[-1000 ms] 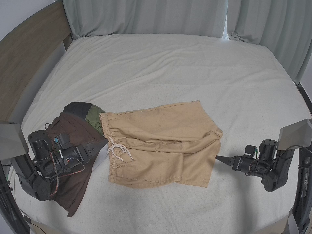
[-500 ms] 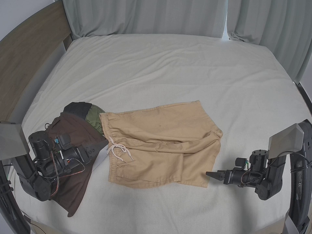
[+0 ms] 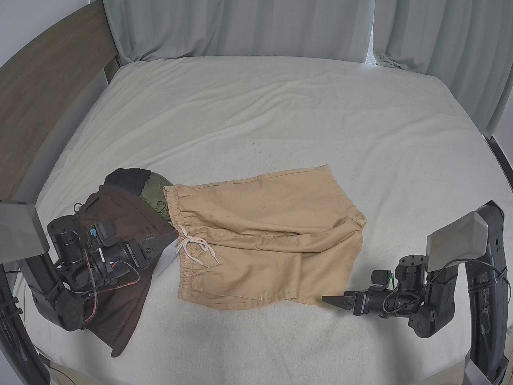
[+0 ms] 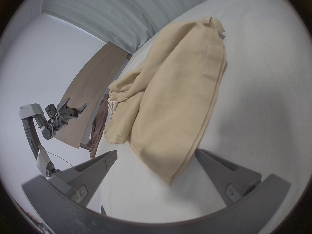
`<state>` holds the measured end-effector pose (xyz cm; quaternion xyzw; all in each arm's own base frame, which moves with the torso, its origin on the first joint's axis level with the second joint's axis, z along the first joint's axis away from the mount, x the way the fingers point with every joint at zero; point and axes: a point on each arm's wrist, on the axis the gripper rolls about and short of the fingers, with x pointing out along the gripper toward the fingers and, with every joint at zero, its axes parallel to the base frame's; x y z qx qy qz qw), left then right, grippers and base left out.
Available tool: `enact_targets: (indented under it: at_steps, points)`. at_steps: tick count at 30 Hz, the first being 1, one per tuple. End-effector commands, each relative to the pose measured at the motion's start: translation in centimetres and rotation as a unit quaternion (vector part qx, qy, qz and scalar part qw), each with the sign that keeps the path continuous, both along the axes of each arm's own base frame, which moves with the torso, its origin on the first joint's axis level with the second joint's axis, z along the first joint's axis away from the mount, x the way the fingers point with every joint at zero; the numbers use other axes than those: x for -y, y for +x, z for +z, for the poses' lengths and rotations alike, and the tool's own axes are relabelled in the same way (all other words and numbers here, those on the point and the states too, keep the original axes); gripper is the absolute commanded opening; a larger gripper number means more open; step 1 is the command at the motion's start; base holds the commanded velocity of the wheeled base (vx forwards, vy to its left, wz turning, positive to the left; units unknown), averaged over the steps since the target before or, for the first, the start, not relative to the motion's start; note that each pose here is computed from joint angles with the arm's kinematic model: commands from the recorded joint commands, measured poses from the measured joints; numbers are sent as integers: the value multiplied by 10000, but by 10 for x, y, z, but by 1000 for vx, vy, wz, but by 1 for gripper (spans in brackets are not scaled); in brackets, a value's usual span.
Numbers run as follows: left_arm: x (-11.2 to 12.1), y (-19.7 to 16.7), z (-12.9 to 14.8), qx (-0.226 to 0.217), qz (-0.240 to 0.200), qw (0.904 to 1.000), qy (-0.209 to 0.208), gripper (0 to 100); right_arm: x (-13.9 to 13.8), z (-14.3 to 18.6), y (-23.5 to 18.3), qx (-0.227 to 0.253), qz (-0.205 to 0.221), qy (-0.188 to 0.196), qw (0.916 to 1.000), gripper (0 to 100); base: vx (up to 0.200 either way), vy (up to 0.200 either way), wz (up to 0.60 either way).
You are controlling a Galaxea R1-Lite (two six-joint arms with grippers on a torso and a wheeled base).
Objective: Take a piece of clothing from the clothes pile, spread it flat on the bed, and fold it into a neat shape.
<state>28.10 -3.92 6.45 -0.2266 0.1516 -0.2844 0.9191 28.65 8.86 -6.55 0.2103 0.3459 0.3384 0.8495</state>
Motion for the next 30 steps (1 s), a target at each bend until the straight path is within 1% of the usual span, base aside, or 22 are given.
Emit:
enact_targets:
  at_steps: [1,4,5,18,23,30]
  points:
    - [0,0,-1,-7,-3,10000,0,100,-5,-5,-3,-147,73,1,9999,100,0,0,0]
    - [0,0,-1,-7,-3,10000,0,100,-4,-5,-3,-186,41,29,9998,100,0,0,0]
    - [0,0,0,1,12,10000,2,100,-4,-5,-3,-186,41,29,9998,0,0,0,0]
    - [0,0,-1,-14,12,10000,3,100,-1,-6,0,-169,-32,40,9998,0,0,0,0]
    - [0,-1,-1,-37,5,10000,5,100,3,-3,-6,-242,-94,3,9997,0,0,0,0]
    - [-1,-1,-9,-161,9,9999,34,100,27,24,-22,-204,-441,-20,9988,0,0,0,0]
